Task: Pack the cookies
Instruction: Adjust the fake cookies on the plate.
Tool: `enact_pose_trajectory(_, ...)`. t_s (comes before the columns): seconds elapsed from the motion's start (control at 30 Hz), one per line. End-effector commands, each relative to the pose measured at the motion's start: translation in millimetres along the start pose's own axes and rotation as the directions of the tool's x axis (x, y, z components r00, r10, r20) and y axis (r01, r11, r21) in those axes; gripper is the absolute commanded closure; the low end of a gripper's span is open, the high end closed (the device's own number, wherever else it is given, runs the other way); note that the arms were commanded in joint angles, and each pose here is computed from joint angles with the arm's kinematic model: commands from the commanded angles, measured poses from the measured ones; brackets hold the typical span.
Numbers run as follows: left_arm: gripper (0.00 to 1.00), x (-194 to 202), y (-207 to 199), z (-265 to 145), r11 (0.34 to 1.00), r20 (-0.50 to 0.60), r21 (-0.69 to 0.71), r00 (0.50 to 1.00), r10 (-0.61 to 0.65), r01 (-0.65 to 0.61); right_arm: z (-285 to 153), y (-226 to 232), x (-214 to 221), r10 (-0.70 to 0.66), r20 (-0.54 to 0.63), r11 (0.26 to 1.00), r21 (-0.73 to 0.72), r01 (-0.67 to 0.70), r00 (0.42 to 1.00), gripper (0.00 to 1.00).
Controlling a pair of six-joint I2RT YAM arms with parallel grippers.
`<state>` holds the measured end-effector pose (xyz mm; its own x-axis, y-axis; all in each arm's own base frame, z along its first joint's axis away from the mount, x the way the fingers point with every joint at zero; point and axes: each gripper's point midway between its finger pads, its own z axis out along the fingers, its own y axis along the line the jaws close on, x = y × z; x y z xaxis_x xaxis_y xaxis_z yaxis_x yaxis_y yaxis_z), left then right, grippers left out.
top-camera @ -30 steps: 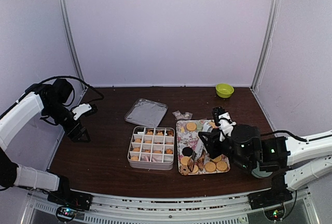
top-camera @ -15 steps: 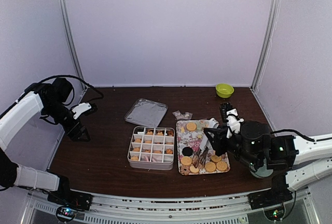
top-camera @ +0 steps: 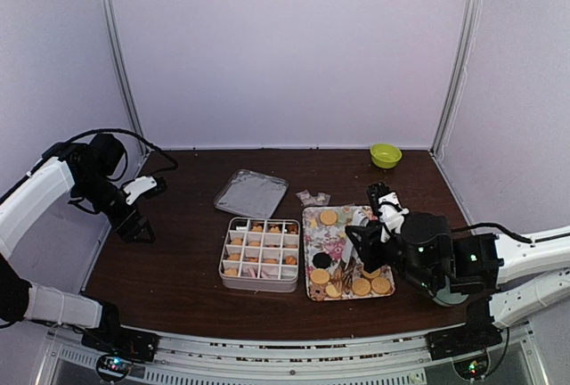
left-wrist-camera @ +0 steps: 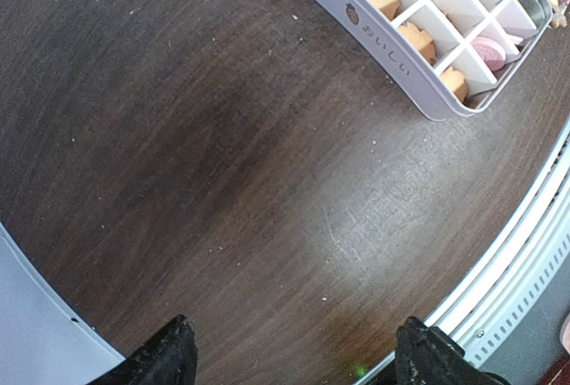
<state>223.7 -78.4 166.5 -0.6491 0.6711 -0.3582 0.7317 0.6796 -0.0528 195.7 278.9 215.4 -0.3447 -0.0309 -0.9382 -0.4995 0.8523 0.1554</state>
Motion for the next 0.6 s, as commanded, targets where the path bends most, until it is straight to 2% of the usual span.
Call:
enact_pose_trajectory(0.0,0.21,-8.2,4.5,-5.7,1.000,0.032,-0.015,0.999,-0.005,0.006,3.4,5.6,0.2,0.028,0.019,0.999,-0.017,-0.028,0.999,0.72)
enact_pose_trajectory(0.2,0.21,-7.5,4.1,-5.2,1.000,0.031,-0.014,1.000,-0.007,0.007,1.1,1.9,1.5,0.033,0.026,0.999,-0.014,-0.033,0.999,0.63)
enact_pose_trajectory(0.57,0.21,-6.8,2.9,-3.0,1.000,0.030,-0.005,0.999,-0.011,0.011,-12.8,-3.8,-25.1,0.048,0.085,0.999,-0.004,-0.048,0.995,0.64)
